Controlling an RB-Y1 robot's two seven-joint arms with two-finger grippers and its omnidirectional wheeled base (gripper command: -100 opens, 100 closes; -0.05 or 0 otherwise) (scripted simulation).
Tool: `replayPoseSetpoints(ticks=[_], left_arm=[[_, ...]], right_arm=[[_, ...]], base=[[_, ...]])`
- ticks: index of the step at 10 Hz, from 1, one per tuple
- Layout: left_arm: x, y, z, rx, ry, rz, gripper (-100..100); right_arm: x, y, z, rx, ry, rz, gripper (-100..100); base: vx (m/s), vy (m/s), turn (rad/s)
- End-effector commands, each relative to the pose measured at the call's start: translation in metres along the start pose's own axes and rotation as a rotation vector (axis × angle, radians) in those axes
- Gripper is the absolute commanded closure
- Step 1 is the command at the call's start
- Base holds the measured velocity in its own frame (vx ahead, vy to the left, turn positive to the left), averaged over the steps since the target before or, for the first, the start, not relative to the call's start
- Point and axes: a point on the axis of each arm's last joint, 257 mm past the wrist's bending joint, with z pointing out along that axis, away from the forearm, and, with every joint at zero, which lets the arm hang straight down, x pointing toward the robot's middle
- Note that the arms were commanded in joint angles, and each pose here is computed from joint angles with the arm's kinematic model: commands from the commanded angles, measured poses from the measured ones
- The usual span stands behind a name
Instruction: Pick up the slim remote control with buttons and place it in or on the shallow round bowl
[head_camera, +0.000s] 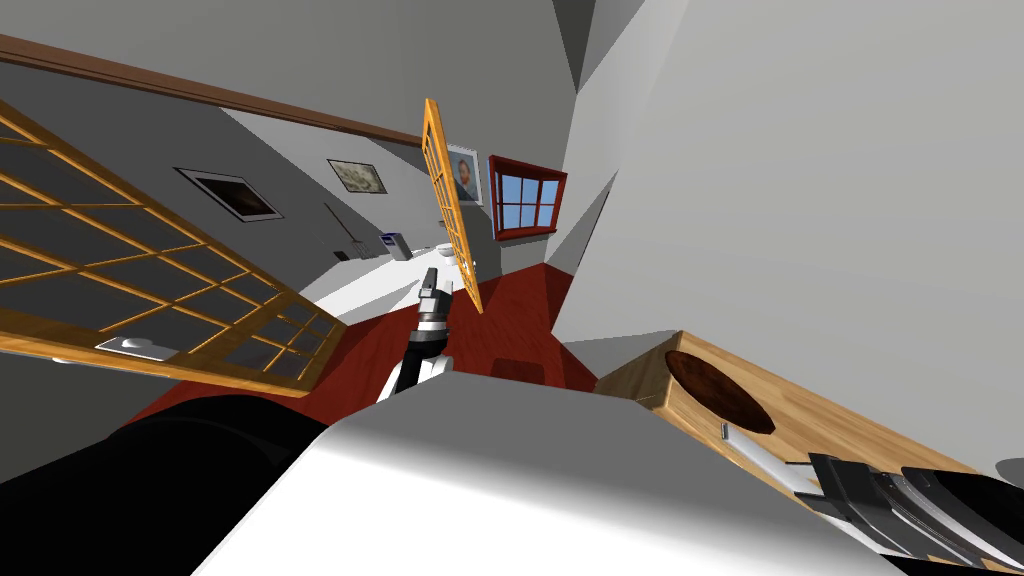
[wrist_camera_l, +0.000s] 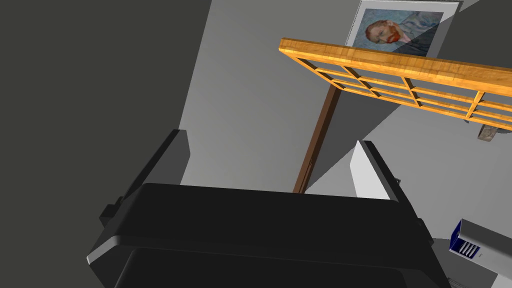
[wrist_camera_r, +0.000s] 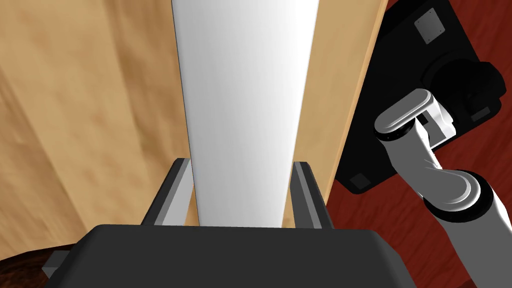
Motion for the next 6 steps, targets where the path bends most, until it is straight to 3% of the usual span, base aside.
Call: replayPoseSetpoints(ticks=[1,3,4,5,6], left_arm=[[0.0,0.0,0.0,0.0,0.0,0.0,0],[0.0,0.0,0.0,0.0,0.0,0.0,0],[0.0,0.0,0.0,0.0,0.0,0.0,0],[0.0,0.0,0.0,0.0,0.0,0.0,0],[0.0,0.0,0.0,0.0,0.0,0.0,0]], right_arm=[[0.0,0.0,0.0,0.0,0.0,0.0,100],[0.0,0.0,0.0,0.001,0.0,0.0,100],[0.0,0.0,0.0,0.001,0.0,0.0,0],[-0.004,-0.004,-0.009,-0.001,0.003,-0.008,100],[-0.006,-0.006,-0.014,-0.002,0.005,-0.011,100]], base=[[0.0,0.0,0.0],[0.0,0.0,0.0],[0.0,0.0,0.0],[0.004,0.005,-0.07],[0.007,0.006,-0.068]])
